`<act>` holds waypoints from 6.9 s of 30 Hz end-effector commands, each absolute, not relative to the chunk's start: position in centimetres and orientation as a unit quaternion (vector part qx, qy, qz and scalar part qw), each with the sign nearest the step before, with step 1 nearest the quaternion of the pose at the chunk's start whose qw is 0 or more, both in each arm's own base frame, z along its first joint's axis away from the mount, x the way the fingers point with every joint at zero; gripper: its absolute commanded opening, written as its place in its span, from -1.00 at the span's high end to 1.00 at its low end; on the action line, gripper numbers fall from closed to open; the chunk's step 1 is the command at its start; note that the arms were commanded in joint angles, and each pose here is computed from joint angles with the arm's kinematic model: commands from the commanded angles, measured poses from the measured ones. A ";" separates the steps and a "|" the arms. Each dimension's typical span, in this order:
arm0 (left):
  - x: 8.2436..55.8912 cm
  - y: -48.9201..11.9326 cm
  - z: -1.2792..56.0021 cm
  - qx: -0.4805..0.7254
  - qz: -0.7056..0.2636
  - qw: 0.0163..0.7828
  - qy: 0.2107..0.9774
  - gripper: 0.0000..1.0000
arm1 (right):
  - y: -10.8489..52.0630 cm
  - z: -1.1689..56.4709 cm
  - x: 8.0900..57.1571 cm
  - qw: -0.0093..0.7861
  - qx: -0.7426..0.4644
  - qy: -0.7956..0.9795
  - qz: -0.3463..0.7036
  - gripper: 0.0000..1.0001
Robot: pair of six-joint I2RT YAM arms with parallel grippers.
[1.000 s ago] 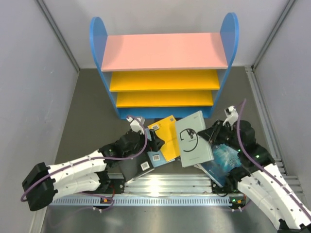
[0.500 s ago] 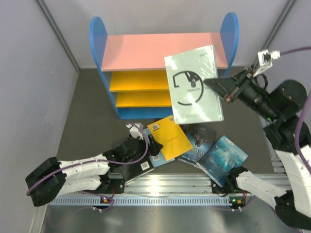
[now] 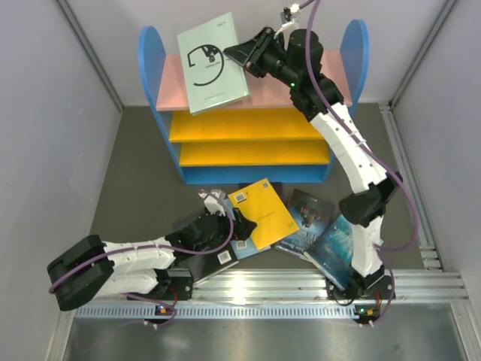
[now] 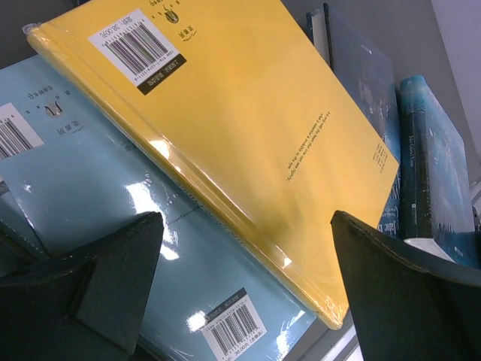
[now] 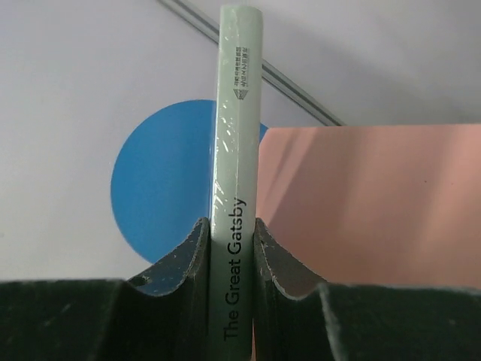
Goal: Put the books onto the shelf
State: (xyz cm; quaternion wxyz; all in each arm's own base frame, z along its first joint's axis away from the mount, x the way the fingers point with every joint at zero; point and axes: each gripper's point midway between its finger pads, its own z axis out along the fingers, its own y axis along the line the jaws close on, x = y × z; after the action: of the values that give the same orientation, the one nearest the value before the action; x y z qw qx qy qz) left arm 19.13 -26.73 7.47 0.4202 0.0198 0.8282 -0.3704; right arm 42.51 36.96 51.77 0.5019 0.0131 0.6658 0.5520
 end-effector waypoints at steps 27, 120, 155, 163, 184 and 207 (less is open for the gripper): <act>18.1 -26.8 6.5 0.029 -0.354 0.419 0.836 -0.98 | 41.9 50.7 45.4 0.574 0.173 0.598 0.531 -1.00; 17.9 -29.7 2.6 -0.034 -0.384 0.329 0.862 1.00 | 20.5 2.3 18.1 0.234 0.017 0.886 0.400 -0.82; 14.8 -25.9 24.5 -0.056 -0.622 0.434 0.650 1.00 | 26.2 12.5 11.3 0.273 0.013 0.763 0.585 -1.00; 15.0 -23.8 27.4 -0.073 -0.614 0.468 0.631 1.00 | 27.7 18.2 11.7 0.301 0.020 0.693 0.655 -0.99; 17.0 -19.7 22.4 -0.151 -0.518 0.496 0.680 0.39 | 33.6 23.4 9.0 0.289 -0.054 0.666 0.686 1.00; 17.7 -21.7 11.9 -0.063 -0.421 0.489 0.761 -0.98 | 29.1 46.8 13.5 0.508 -0.148 0.681 0.507 1.00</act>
State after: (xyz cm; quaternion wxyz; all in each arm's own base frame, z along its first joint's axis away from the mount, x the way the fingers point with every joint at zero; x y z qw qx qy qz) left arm 17.02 -21.04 10.03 0.4621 -0.0708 0.7875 -0.4016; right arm 12.39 28.67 40.97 0.4485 -0.1239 0.7212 0.5132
